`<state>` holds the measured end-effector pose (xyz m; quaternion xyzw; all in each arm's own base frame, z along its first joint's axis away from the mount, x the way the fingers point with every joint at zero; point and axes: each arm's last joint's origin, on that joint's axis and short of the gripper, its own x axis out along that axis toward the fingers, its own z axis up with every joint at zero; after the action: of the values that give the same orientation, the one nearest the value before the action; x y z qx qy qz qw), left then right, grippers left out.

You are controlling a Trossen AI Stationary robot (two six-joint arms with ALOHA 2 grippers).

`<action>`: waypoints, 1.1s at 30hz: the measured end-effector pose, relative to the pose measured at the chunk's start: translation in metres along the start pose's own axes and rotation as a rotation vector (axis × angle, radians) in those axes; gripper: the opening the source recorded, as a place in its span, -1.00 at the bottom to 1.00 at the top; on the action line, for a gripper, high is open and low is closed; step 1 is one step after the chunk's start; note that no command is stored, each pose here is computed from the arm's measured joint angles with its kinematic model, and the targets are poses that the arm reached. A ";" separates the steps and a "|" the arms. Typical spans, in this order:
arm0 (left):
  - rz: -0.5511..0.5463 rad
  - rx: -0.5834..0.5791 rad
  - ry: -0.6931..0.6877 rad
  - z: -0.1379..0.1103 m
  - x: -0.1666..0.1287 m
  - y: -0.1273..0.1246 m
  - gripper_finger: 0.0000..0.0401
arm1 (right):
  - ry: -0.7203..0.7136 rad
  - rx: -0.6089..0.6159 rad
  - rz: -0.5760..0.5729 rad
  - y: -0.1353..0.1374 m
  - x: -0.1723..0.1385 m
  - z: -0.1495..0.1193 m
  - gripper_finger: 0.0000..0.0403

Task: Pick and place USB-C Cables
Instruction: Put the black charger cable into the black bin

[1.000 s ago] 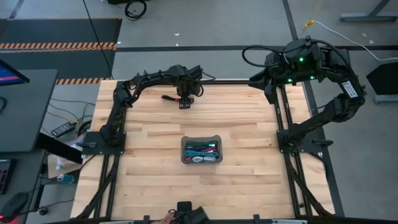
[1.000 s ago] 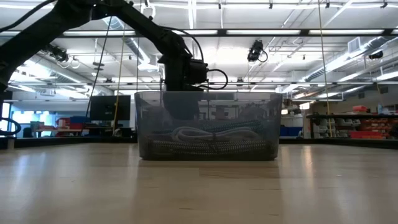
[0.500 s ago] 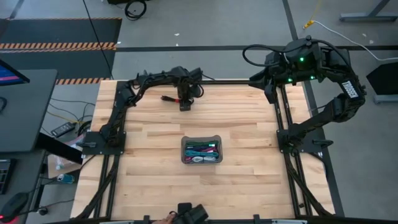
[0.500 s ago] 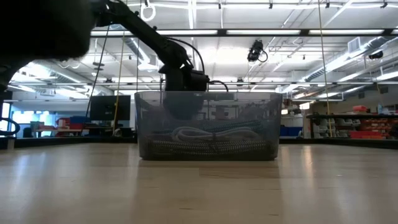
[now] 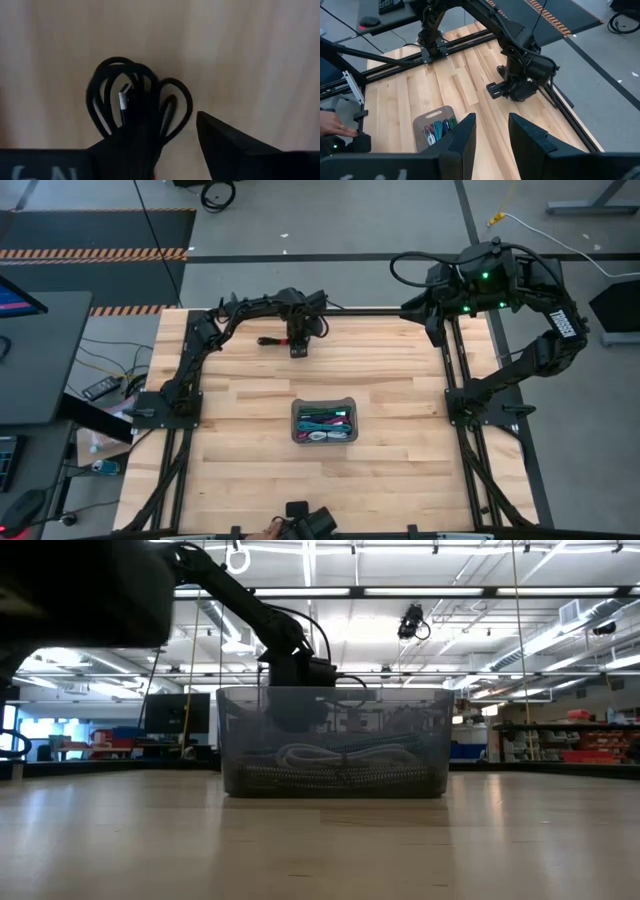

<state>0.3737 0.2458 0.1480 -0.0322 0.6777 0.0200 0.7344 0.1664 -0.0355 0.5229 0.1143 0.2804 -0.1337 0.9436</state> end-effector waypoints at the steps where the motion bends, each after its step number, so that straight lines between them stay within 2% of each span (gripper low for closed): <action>1: 0.032 0.000 -0.001 0.001 0.000 0.001 -0.17 | 0.000 0.000 0.000 0.000 0.000 0.000 -0.40; 4: 0.087 0.001 0.011 0.002 0.000 0.003 -0.31 | 0.000 0.001 0.001 0.000 0.000 0.000 -0.40; 6: 0.112 0.005 0.012 0.004 0.000 0.003 -0.51 | 0.000 0.000 0.001 0.000 0.000 0.000 -0.40; 8: 0.117 0.003 0.019 0.004 0.000 0.002 -0.79 | 0.000 0.001 0.001 0.000 0.000 0.000 -0.40; 10: 0.119 -0.020 0.016 0.005 0.000 0.000 -0.92 | 0.001 0.000 0.001 0.000 0.000 0.000 -0.40; 16: 0.091 -0.009 0.018 0.009 -0.004 -0.014 -0.95 | 0.001 -0.002 0.002 0.000 0.000 0.000 -0.40; 19: 0.094 0.014 -0.006 0.012 -0.021 -0.026 -0.95 | 0.001 -0.003 0.002 0.000 0.000 0.000 -0.40; 23: 0.121 0.031 -0.076 0.013 -0.054 -0.043 -0.95 | 0.001 -0.006 0.002 0.000 0.000 0.000 -0.40; 28: 0.149 -0.035 -0.186 0.006 -0.110 -0.070 -0.95 | 0.001 -0.017 0.002 0.000 0.000 0.000 -0.40; 31: 0.171 -0.054 -0.238 0.001 -0.139 -0.096 -0.95 | 0.000 -0.034 0.001 0.000 0.000 0.000 -0.40; 33: 0.194 -0.027 -0.279 0.001 -0.156 -0.120 -0.95 | 0.000 -0.044 0.001 0.000 0.000 0.000 -0.40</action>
<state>0.3705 0.1282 0.3062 0.0264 0.5689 0.1042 0.8154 0.1664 -0.0355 0.5229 0.0939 0.2834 -0.1270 0.9459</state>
